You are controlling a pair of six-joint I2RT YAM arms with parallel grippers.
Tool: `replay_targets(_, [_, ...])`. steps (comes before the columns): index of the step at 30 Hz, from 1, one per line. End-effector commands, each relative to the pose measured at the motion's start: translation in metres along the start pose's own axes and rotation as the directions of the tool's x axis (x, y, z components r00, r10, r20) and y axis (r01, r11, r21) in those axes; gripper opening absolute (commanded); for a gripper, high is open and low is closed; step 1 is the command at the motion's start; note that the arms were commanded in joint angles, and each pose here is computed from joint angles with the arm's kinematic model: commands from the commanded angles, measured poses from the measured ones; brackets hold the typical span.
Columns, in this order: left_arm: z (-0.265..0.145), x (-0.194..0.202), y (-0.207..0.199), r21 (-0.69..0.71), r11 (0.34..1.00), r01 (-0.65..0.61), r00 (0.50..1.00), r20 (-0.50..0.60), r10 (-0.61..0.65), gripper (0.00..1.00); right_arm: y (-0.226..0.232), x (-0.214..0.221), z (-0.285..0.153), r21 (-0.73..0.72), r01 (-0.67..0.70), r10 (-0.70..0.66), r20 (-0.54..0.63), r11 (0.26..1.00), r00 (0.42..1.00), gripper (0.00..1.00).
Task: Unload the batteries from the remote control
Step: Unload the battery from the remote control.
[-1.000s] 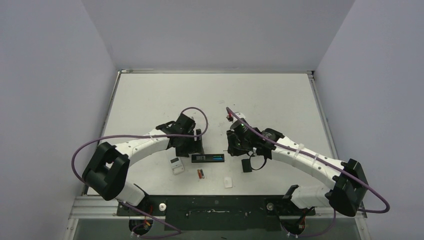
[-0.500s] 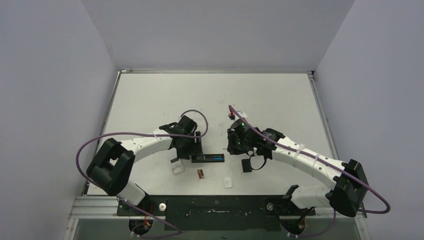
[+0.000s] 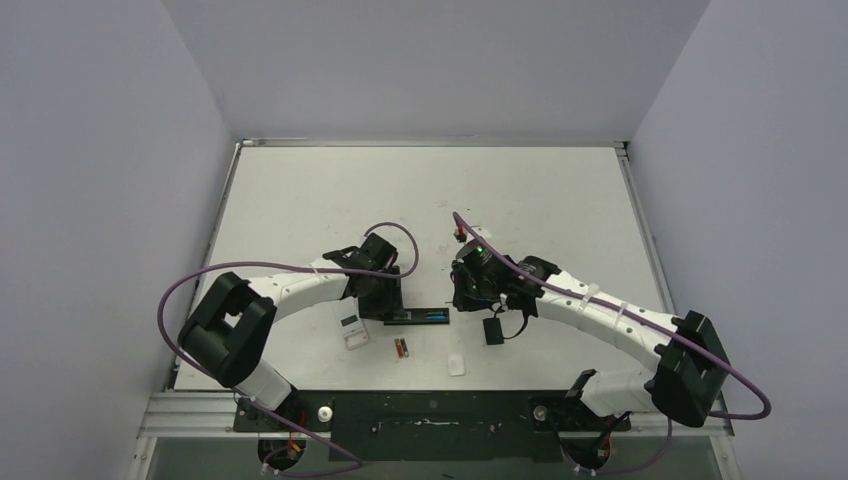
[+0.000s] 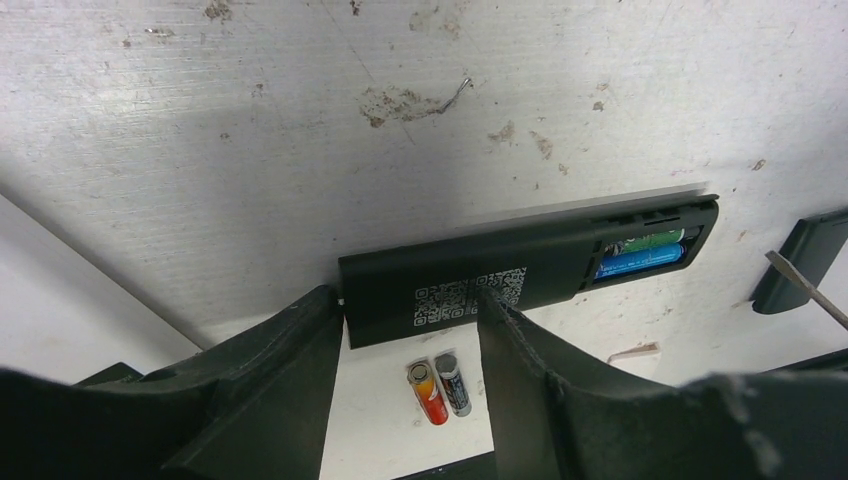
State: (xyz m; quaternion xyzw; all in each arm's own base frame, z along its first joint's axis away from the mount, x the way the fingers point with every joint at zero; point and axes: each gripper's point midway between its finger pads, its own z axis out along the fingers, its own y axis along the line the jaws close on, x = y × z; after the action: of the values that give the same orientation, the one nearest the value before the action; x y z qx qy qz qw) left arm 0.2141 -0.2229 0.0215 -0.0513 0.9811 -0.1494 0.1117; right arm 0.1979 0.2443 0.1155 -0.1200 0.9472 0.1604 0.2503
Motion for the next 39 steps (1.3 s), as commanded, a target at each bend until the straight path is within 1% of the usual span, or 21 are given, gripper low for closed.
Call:
replay_targets(1, [0.004, -0.008, -0.010, 0.027, 1.000, 0.011, 0.999, 0.033, -0.012, 0.49, 0.006, -0.001, 0.006, -0.016, -0.010, 0.010, 0.012, 1.000, 1.000, 0.05])
replay_targets(4, [0.005, -0.007, -0.006, 0.015, 1.000, 0.011, 0.999, 0.032, -0.012, 0.49, 0.010, 0.004, 0.007, -0.043, -0.016, 0.015, -0.008, 0.999, 1.000, 0.05])
replay_targets(13, [0.010, 0.000, 0.004, -0.012, 1.000, 0.014, 1.000, 0.021, -0.014, 0.49, 0.008, 0.014, 0.012, -0.042, -0.003, 0.001, -0.056, 0.999, 0.998, 0.05])
replay_targets(26, [0.008, -0.001, 0.003, -0.012, 1.000, 0.010, 1.000, 0.024, -0.010, 0.49, -0.009, 0.015, 0.020, 0.065, 0.015, -0.010, -0.065, 0.998, 0.998, 0.05])
replay_targets(31, [0.008, -0.001, 0.003, -0.012, 1.000, 0.011, 1.000, 0.023, -0.011, 0.49, -0.010, 0.013, 0.019, 0.082, 0.035, -0.029, -0.067, 0.996, 0.997, 0.05])
replay_targets(39, [0.007, -0.003, 0.001, -0.009, 1.000, 0.004, 1.000, 0.024, -0.004, 0.49, 0.000, 0.014, 0.020, 0.028, 0.041, -0.039, -0.068, 0.999, 0.997, 0.05])
